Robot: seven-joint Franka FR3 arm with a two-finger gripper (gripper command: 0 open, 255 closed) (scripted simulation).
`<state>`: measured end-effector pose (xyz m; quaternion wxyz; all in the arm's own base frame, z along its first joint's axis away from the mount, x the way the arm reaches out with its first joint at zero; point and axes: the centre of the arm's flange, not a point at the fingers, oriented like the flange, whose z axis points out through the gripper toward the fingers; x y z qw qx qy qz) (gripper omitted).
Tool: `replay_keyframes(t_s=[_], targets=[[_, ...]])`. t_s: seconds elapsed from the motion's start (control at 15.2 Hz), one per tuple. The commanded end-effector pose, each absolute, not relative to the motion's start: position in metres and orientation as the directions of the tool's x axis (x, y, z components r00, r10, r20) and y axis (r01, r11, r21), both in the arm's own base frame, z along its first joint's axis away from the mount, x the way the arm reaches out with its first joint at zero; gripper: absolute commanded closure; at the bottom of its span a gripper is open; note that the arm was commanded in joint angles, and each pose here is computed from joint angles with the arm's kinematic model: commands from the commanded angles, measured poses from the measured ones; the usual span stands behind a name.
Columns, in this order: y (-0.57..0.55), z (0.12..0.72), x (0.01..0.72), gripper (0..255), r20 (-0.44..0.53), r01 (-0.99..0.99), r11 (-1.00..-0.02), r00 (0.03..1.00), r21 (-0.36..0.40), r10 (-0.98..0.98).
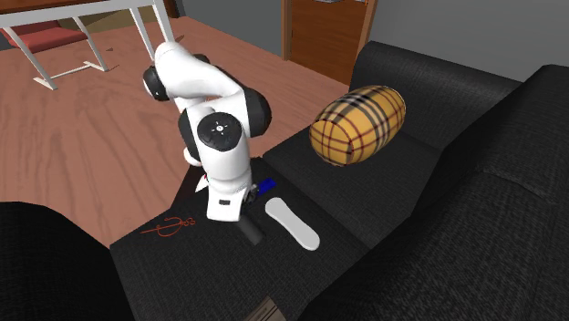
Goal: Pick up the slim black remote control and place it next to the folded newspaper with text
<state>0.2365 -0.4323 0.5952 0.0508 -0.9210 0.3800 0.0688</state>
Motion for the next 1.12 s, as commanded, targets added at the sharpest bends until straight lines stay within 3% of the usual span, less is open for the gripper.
replay_keyframes(t_s=[0.0,1.06], targets=[[-0.455,0.598,0.222,255,-0.165,-0.705,-0.708,0.703,-0.041,-0.691],[-0.637,0.603,0.114,255,-0.165,-0.705,-0.708,0.703,-0.041,-0.691]])
